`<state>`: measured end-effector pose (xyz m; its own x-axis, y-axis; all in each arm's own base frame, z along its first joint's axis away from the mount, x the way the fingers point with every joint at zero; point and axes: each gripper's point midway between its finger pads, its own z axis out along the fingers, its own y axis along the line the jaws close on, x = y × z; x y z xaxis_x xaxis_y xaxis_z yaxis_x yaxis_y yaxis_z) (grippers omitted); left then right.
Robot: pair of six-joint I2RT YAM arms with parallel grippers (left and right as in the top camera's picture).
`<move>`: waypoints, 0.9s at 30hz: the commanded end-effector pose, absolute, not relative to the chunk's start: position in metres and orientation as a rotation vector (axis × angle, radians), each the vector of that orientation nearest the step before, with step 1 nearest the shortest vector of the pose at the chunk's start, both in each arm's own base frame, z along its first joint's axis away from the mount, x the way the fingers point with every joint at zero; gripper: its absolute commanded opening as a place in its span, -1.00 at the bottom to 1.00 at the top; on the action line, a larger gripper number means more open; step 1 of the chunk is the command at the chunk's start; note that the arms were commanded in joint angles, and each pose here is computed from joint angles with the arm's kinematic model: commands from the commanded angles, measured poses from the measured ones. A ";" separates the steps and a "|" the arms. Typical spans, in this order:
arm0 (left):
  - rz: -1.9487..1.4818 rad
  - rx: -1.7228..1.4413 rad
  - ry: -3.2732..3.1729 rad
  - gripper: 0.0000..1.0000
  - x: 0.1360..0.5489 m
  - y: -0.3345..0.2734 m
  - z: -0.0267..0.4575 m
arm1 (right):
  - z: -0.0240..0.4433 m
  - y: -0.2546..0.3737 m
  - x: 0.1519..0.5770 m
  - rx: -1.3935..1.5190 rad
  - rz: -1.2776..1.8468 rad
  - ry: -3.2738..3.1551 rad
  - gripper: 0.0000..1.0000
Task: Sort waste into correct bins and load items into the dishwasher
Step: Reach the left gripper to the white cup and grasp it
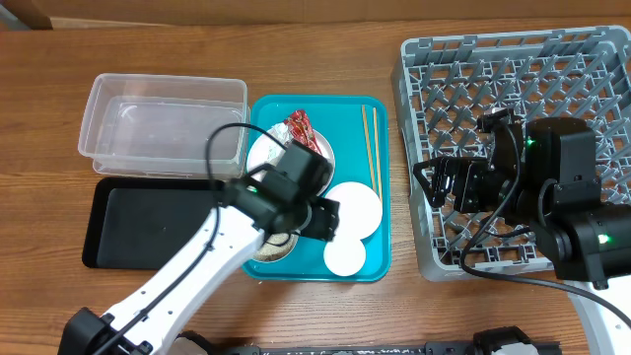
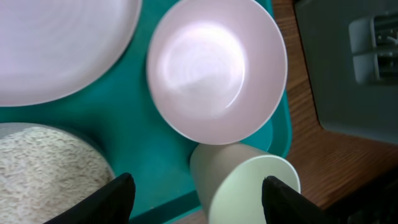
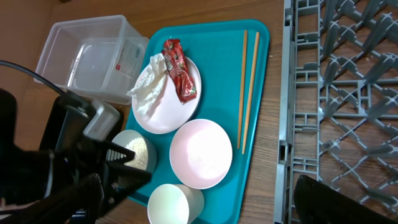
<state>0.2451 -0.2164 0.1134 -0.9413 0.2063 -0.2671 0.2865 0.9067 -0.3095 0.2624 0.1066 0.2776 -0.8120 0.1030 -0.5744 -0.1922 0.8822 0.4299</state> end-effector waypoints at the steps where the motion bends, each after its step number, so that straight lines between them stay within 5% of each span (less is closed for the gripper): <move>1: -0.436 0.316 2.793 0.34 0.253 -0.217 0.123 | 0.289 0.107 0.262 -0.070 0.651 2.409 1.00; 17: -0.292 0.494 2.969 -0.04 0.209 -0.226 0.078 | 0.289 0.107 0.261 -0.069 0.651 2.412 1.00; 21: -0.216 0.496 3.026 -0.43 0.209 -0.222 0.056 | 0.289 0.107 0.261 -0.069 0.651 2.412 1.00; 23: -0.222 0.501 3.065 -0.92 0.205 -0.224 0.048 | 0.289 0.107 0.261 -0.069 0.651 2.412 1.00; 27: -0.387 0.480 3.092 -0.92 0.200 -0.236 0.067 | 0.289 0.107 0.261 -0.069 0.651 2.412 0.99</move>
<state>0.2013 -0.2280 0.0535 -0.9472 0.3179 -0.0426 0.3204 0.9314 -0.1727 0.2602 0.1067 0.2760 -0.8186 0.1010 -0.5653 -0.1892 0.8820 0.4316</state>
